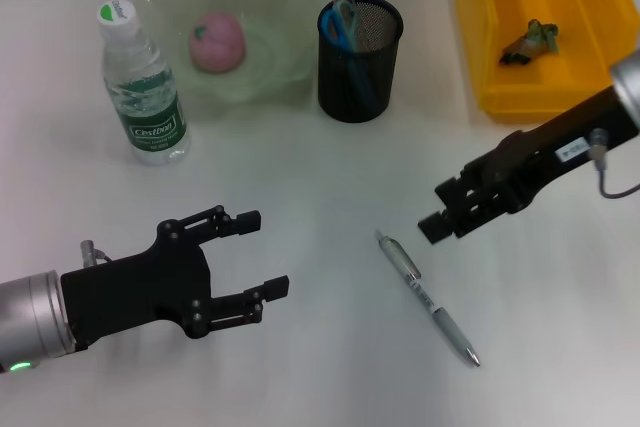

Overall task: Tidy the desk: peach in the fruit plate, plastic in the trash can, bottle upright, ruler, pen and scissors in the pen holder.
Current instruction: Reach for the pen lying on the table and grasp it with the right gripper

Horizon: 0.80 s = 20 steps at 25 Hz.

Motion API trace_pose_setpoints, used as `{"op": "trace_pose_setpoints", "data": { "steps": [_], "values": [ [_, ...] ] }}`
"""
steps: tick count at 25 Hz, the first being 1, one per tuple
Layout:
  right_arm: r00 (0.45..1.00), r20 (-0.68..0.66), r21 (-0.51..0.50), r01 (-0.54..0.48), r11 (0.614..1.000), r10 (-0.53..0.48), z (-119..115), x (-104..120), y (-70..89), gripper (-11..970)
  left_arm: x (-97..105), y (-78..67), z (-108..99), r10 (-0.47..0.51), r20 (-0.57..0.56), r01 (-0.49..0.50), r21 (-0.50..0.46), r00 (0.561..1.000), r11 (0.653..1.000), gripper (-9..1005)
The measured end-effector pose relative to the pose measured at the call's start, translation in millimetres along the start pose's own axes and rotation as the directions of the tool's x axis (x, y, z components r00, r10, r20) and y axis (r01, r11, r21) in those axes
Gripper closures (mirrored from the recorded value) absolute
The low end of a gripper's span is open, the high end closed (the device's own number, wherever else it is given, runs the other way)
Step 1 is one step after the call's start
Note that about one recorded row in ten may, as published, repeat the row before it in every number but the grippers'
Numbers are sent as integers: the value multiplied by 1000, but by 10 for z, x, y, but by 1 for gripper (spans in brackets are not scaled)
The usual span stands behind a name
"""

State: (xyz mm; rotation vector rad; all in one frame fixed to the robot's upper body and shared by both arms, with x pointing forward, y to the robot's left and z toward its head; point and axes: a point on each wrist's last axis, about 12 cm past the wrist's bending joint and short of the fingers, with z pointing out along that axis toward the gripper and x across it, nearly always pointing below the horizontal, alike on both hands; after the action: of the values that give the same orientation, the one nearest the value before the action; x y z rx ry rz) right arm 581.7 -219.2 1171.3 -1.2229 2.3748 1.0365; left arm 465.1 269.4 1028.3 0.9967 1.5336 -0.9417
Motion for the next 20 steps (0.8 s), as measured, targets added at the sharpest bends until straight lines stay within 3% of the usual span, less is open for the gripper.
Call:
{"op": "trace_pose_setpoints", "data": {
  "steps": [8,20],
  "values": [
    [943,-329,120,100,988,-56,368,-351,147,214,14,8,11,-3,-8,3,-10,1000,1000,211],
    [825,-522,164,348,923,-218,872,-448,291,227,11,11,15,-7,-2,7,-17,1000,1000,211]
  ]
}}
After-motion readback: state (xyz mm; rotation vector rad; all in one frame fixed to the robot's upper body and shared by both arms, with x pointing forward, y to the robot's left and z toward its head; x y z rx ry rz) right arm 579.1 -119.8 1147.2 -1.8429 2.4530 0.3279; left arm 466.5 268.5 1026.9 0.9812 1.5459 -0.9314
